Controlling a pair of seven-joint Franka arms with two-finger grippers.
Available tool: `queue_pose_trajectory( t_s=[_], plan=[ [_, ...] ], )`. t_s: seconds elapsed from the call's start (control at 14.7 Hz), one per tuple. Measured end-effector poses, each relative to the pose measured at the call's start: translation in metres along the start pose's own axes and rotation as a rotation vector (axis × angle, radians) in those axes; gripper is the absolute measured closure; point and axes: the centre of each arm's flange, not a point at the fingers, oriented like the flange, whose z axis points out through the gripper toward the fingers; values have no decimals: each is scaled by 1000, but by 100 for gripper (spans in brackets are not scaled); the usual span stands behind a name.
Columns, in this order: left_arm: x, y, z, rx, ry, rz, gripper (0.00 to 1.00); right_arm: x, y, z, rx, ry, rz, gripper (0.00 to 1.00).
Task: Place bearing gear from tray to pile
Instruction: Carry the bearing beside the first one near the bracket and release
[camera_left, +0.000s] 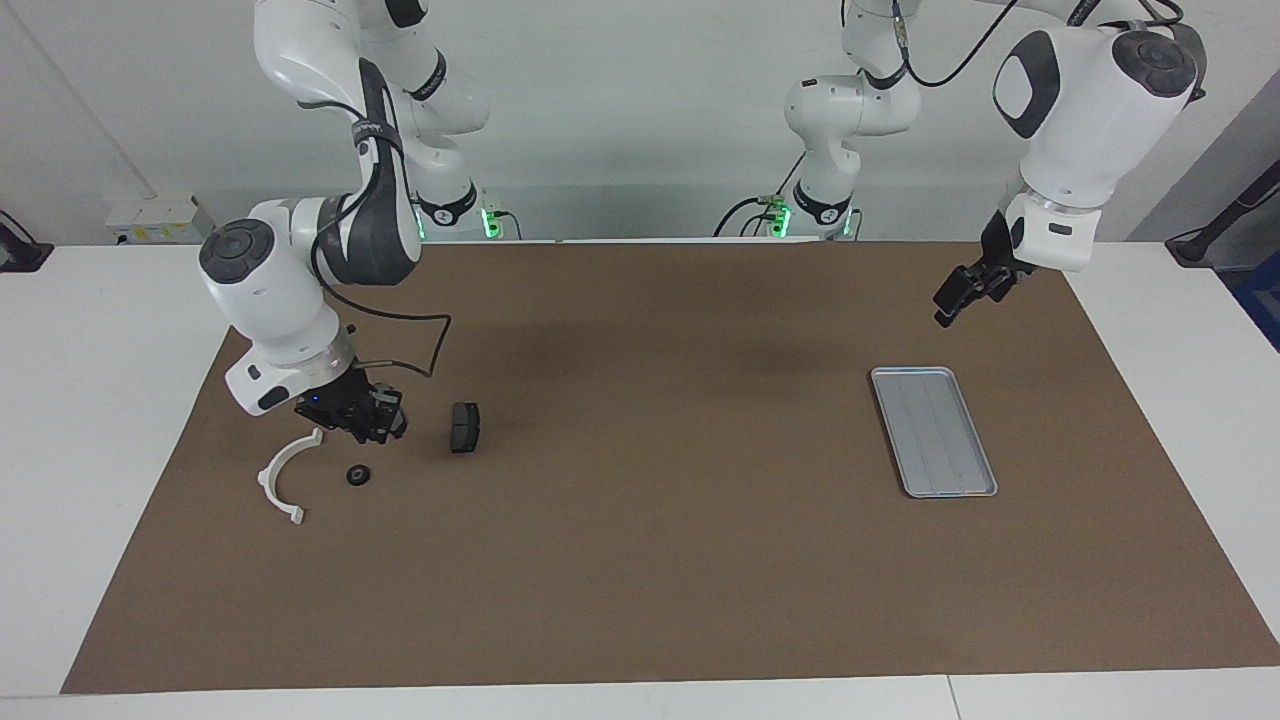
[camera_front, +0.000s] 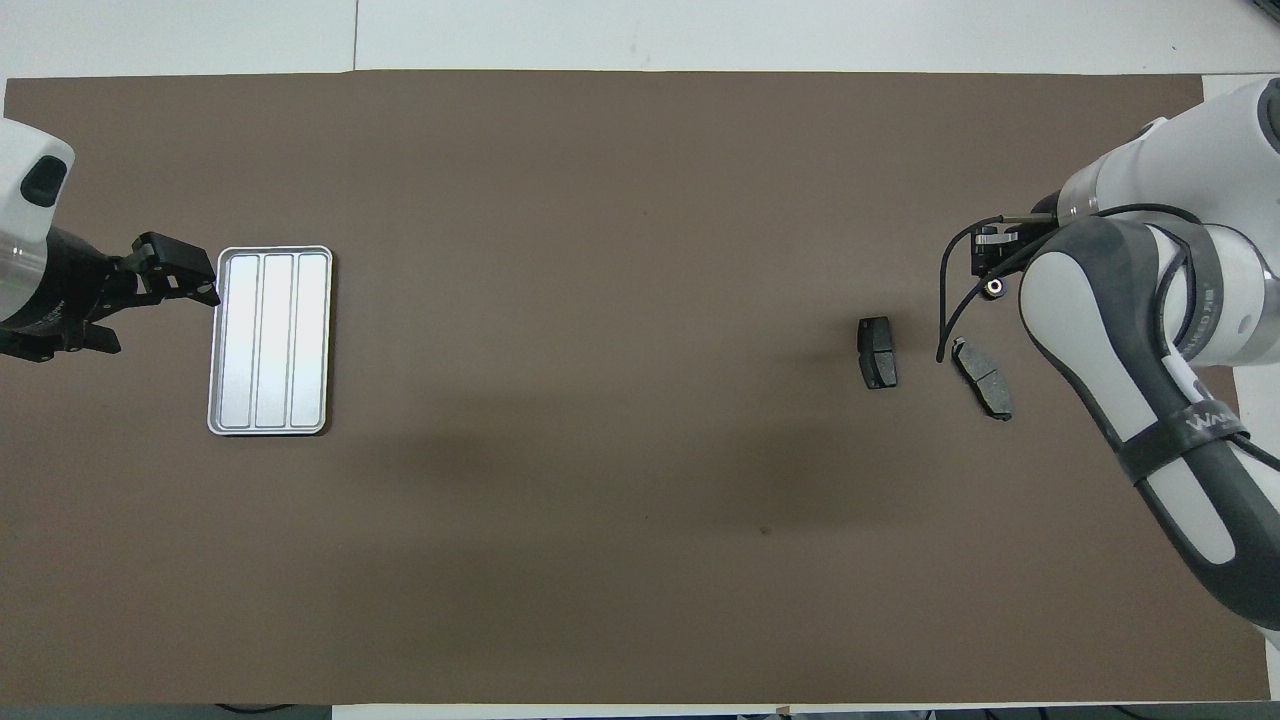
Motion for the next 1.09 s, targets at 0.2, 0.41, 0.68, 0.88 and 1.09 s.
queue_pose_trajectory(
  t_s=[0.2, 0.41, 0.68, 0.88, 1.09],
  plan=[
    [0, 0, 0, 0, 0, 0, 0, 5, 1, 16, -4, 12, -1, 76],
    [0, 0, 0, 0, 0, 0, 0, 11, 1, 34, -4, 29, -1, 76],
    [0, 0, 0, 0, 0, 0, 0, 15, -5, 53, -1, 38, -10, 76],
    [0, 0, 0, 0, 0, 0, 0, 13, -18, 59, 2, 30, -29, 76],
    [0, 0, 0, 0, 0, 0, 0, 14, -32, 66, 5, 37, -49, 76]
  ],
)
